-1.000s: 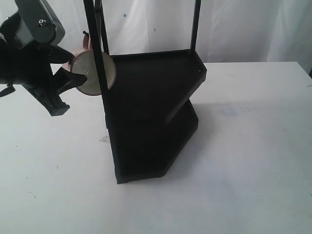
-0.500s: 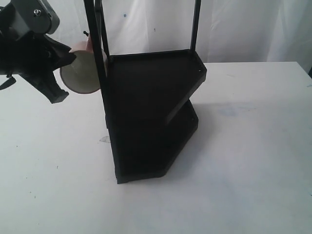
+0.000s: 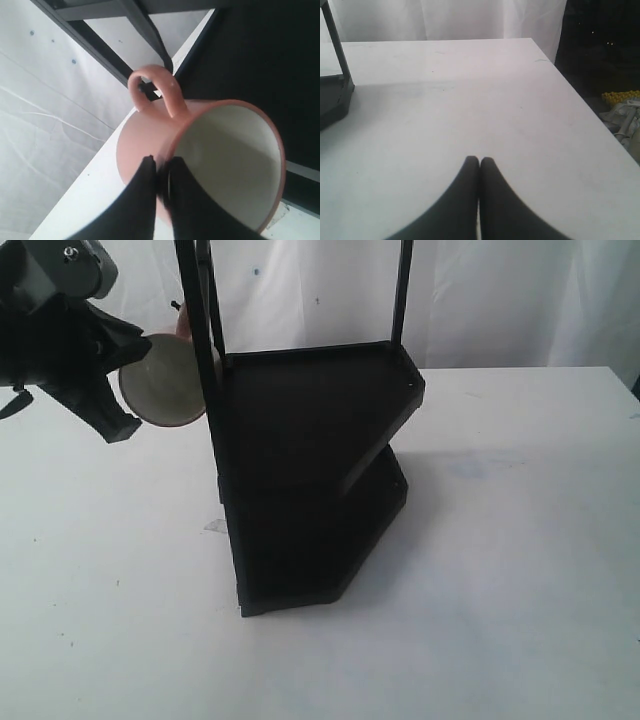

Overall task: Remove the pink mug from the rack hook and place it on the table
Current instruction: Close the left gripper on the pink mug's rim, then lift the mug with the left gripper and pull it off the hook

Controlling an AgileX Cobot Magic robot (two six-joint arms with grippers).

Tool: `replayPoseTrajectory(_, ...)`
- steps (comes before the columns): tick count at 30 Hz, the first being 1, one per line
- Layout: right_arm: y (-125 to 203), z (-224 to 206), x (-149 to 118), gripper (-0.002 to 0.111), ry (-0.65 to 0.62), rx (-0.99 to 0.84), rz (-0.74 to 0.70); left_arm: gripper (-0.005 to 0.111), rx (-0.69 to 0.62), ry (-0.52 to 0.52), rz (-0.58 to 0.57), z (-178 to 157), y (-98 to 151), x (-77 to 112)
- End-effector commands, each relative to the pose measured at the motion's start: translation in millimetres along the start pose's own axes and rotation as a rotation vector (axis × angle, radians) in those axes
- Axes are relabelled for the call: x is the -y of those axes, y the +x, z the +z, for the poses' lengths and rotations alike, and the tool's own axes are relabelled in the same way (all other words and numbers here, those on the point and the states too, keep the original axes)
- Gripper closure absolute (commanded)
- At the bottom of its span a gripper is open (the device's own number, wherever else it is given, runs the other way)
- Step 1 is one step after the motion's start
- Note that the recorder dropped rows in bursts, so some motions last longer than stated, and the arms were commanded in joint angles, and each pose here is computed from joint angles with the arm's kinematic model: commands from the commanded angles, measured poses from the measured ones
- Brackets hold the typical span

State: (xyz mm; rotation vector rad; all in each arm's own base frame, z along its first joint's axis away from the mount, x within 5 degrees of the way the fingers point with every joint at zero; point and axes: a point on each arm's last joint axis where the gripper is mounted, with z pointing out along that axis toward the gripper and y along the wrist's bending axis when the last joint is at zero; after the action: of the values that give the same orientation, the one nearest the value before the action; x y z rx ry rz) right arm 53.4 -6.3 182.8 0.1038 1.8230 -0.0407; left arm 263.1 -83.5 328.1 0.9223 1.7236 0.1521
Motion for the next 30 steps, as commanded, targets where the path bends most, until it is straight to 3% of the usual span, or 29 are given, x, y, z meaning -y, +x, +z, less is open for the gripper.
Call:
replayPoseTrajectory(1, -0.4, -0.1, 0.4, 0.108, 0.005, 0.011, -0.001, 0.107, -0.008, 0.051, -0.047, -1.2, 0.1, 5.6)
replayPoseTrajectory(9, -0.4, -0.1, 0.4, 0.108, 0.005, 0.011, -0.001, 0.107, 0.035, 0.034, -0.103, -17.4, -8.2, 2.4)
replayPoseTrajectory(13, -0.4, -0.1, 0.4, 0.108, 0.005, 0.011, -0.001, 0.107, 0.025, 0.075, -0.101, -20.0, -8.1, 5.9)
replayPoseTrajectory(30, -0.4, -0.1, 0.4, 0.108, 0.005, 0.011, -0.001, 0.107, 0.075, 0.063, -0.09, -43.3, -16.5, 4.3)
